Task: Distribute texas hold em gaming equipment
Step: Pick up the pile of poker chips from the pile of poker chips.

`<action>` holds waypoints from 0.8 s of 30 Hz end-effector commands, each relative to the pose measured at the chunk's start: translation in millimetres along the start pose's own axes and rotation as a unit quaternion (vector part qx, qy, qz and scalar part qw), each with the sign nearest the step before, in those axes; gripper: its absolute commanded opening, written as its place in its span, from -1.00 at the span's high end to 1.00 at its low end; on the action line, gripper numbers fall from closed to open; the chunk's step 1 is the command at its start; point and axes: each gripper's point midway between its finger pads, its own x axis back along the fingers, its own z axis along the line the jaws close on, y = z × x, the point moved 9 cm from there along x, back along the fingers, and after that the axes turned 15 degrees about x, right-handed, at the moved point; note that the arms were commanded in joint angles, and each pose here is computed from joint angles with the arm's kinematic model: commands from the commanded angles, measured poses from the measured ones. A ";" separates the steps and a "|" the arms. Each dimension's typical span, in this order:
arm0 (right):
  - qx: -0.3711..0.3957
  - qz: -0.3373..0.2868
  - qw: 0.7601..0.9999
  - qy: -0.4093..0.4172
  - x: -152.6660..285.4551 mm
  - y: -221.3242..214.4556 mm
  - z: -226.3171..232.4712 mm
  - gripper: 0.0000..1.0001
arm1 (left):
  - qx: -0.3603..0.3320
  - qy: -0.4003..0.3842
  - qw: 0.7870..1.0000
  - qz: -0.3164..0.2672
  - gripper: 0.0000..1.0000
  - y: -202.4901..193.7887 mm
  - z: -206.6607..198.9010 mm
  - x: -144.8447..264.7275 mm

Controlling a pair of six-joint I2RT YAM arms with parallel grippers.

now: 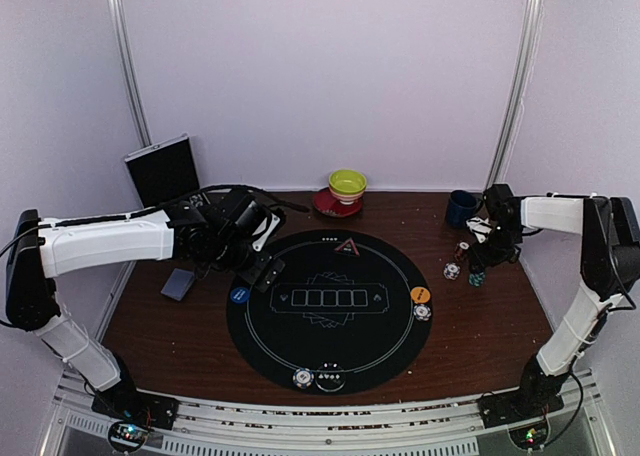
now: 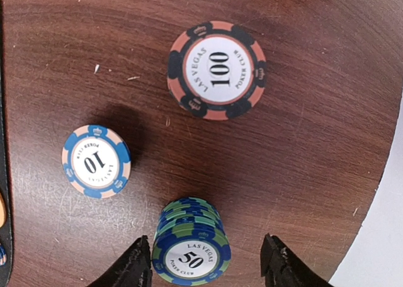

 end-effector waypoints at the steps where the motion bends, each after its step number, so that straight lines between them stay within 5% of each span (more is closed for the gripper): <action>1: 0.003 0.015 1.000 0.017 -5.8 -6.4 3.0 -0.20 | 0.005 0.000 1.000 -0.021 -0.96 5.2 1.0 1.4; 24: 0.006 0.028 0.999 0.035 -14.1 -10.1 7.2 -0.15 | 0.002 0.009 1.000 -0.021 -0.96 4.8 1.9 -0.8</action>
